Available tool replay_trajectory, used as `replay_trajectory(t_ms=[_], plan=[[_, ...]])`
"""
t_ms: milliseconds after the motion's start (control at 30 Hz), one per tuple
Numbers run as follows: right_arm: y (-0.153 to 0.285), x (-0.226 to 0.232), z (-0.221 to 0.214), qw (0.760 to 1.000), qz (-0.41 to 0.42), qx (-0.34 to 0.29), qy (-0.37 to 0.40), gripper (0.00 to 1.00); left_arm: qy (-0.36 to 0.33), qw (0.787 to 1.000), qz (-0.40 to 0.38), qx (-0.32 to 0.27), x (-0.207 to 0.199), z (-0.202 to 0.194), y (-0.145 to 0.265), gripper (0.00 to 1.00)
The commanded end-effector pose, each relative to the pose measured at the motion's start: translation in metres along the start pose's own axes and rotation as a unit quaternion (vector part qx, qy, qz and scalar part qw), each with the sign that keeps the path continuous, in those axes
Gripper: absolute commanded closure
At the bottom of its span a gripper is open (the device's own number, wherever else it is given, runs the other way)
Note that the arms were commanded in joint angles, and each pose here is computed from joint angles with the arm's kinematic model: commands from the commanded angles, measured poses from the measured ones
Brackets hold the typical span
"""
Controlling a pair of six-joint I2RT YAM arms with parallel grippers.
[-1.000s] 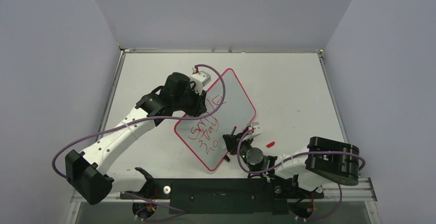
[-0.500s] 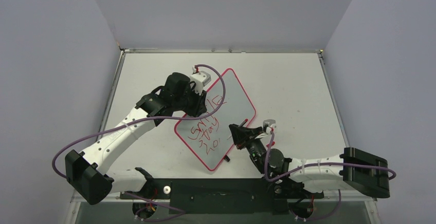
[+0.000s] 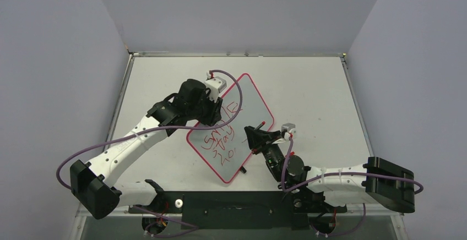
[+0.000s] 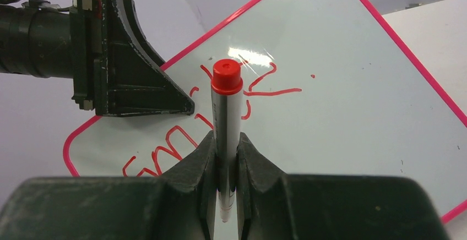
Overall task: Write a sentence on the whiteboard
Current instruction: Put down the whiteboard on the whiteboard stand.
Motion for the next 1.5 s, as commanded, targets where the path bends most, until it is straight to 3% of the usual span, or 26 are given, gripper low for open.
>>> replay_trajectory(t_ms=[0, 233, 533, 767, 1467], plan=[[-0.002, 0.004, 0.011, 1.0, 0.006, -0.024, -0.019, 1.0, -0.031, 0.995, 0.082, 0.037, 0.011, -0.014, -0.004, 0.66], [0.001, -0.001, 0.008, 1.0, 0.001, -0.023, -0.018, 1.0, -0.014, 0.989, 0.131, 0.063, 0.016, -0.035, -0.013, 0.55], [0.001, -0.006, 0.008, 1.0, -0.004, -0.023, -0.014, 1.0, -0.019, 0.986, 0.149, 0.071, 0.016, -0.042, -0.023, 0.53], [0.0, -0.009, 0.005, 1.0, -0.008, -0.021, -0.016, 1.0, -0.027, 0.982, 0.169, 0.075, 0.017, -0.042, -0.02, 0.42], [-0.005, -0.01, 0.001, 1.0, -0.01, -0.015, -0.012, 1.0, -0.031, 0.98, 0.191, 0.053, 0.018, -0.037, -0.004, 0.35]])
Point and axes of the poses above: each gripper's point midway between its finger pads, its own y axis back along the fingers, its own x axis along the line the jaws close on, z = x × y, the point moved 9 cm from there along y, back along the fingers, and after that the axes turned 3 degrees about -y, right-handed, at the moved point
